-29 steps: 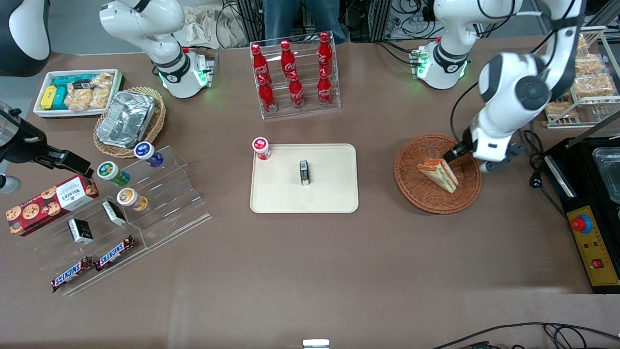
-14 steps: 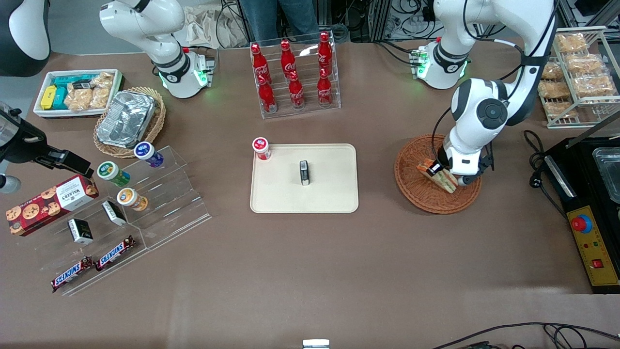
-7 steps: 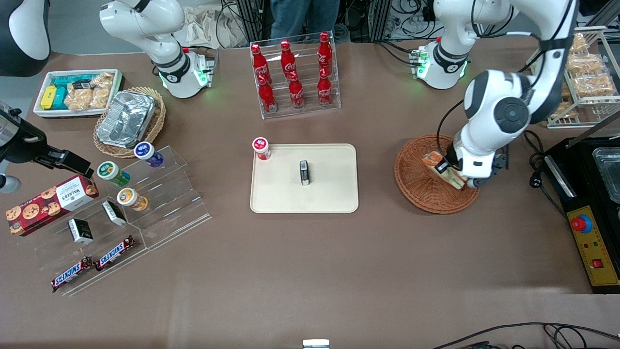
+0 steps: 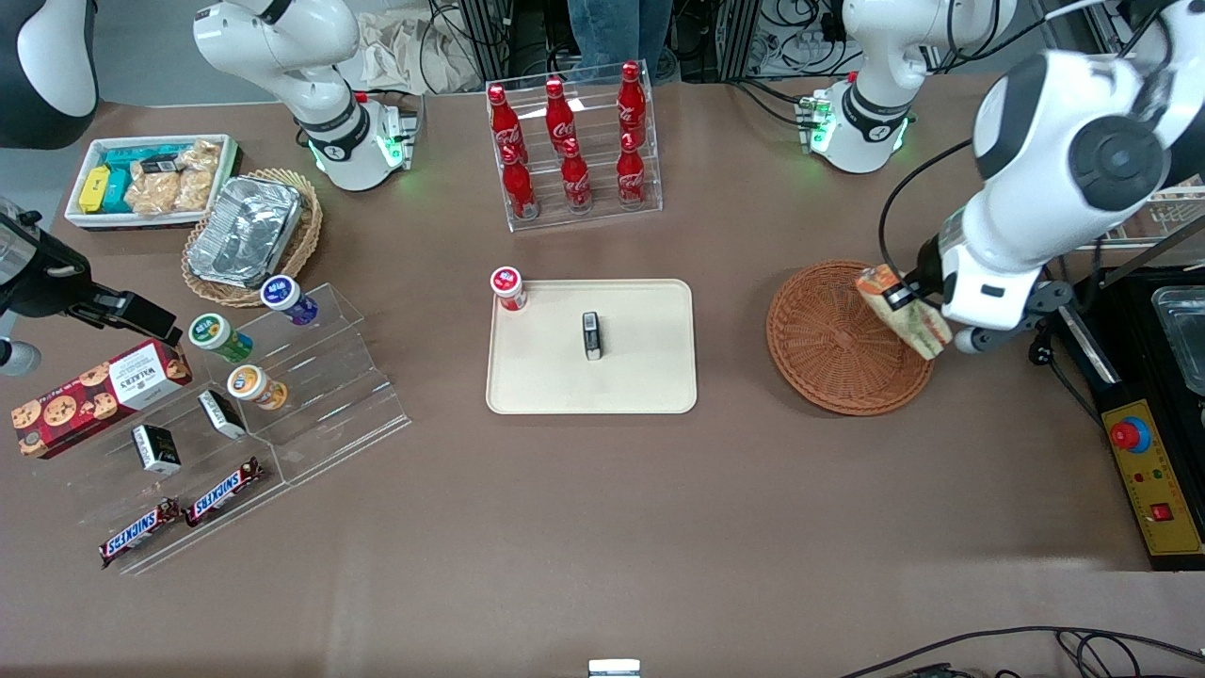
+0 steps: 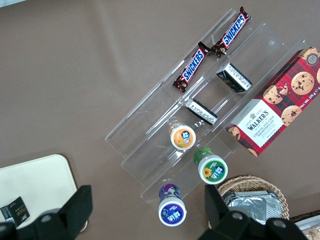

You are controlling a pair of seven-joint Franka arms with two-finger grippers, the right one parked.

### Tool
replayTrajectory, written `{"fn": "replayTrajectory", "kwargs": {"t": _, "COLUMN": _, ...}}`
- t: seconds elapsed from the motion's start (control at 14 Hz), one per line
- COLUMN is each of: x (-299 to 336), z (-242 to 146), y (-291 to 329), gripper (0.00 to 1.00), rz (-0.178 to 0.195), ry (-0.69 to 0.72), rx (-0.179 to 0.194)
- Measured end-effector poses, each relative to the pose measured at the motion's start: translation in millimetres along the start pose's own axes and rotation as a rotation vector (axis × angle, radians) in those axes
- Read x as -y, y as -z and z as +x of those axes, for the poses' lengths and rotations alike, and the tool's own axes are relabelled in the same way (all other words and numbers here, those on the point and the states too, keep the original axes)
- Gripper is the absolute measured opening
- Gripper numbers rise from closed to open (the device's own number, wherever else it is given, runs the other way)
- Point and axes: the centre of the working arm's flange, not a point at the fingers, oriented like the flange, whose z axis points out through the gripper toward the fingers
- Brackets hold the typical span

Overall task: Place sandwich from basket to tray
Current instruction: 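Lift the sandwich up out of the basket with the left gripper, then carry the sandwich over the cream tray beside the black box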

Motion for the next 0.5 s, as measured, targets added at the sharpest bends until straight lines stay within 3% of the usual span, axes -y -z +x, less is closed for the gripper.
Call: {"fn": "replayTrajectory", "kwargs": {"t": 0.5, "x": -11, "z": -9, "y": -1, "gripper": 0.15, "rz": 0.008, "ry": -0.063, "rx": 0.005}}
